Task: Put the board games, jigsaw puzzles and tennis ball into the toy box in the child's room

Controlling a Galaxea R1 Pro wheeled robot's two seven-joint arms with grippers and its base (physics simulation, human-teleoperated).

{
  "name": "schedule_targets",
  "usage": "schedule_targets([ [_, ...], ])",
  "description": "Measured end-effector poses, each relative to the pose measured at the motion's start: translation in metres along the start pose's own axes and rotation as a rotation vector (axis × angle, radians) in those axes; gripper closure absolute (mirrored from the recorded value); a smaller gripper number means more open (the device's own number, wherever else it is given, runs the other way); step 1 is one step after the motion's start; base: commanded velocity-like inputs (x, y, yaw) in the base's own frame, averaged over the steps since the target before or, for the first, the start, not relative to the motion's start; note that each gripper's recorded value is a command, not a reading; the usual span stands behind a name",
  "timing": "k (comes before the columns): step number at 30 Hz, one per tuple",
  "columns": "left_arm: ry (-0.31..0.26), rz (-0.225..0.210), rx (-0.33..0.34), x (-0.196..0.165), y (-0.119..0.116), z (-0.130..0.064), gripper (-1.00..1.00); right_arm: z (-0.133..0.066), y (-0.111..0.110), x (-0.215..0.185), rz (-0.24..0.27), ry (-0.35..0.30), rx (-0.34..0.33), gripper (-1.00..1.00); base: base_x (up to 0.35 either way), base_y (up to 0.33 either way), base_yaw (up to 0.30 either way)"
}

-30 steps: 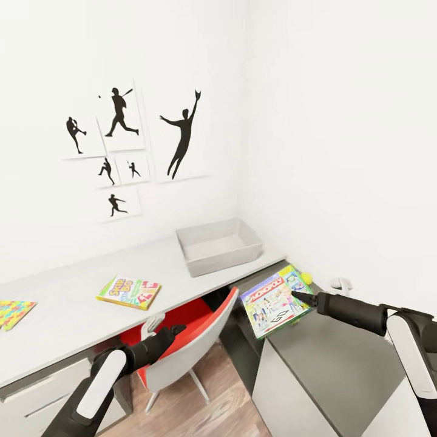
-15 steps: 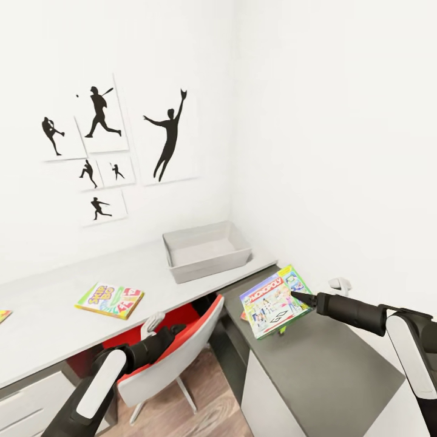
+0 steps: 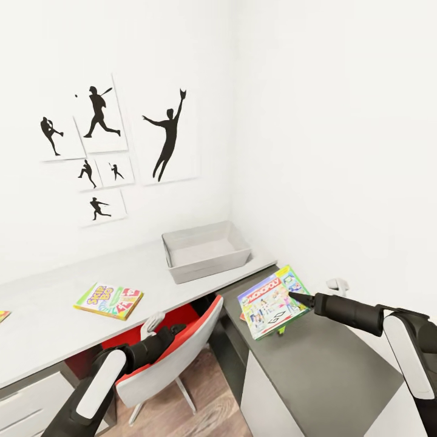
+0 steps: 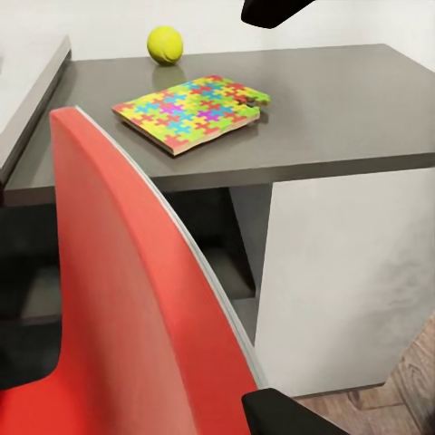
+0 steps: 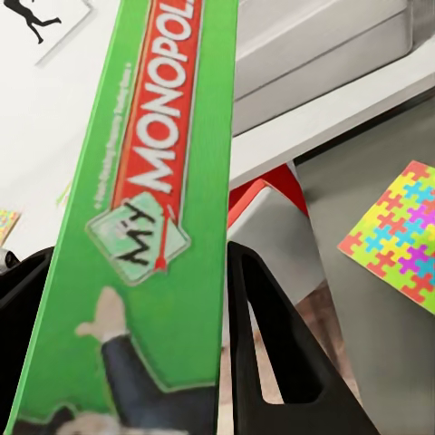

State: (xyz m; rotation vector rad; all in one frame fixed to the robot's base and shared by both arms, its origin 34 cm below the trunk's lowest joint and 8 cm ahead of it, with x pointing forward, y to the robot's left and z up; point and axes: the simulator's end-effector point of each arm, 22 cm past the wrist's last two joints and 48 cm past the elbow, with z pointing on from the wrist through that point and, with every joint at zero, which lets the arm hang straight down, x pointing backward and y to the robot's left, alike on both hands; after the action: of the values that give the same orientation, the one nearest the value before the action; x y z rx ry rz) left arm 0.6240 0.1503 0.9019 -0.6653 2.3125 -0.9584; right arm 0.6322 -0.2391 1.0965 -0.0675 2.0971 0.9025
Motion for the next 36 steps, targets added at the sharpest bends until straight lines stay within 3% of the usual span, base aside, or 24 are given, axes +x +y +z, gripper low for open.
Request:
schedule_targets([
  [18,0.000,0.000,-0.002,0.000,0.001,0.000,-1.00,-0.004,-0.002,-0.007,-0.004,-0.014,0.004,1.00,0.000,0.000,0.002],
  [36,0.000,-0.001,0.001,0.000,-0.001,-0.001,-1.00,-0.005,-0.001,-0.013,-0.013,-0.022,0.005,1.00,0.000,0.000,0.241],
])
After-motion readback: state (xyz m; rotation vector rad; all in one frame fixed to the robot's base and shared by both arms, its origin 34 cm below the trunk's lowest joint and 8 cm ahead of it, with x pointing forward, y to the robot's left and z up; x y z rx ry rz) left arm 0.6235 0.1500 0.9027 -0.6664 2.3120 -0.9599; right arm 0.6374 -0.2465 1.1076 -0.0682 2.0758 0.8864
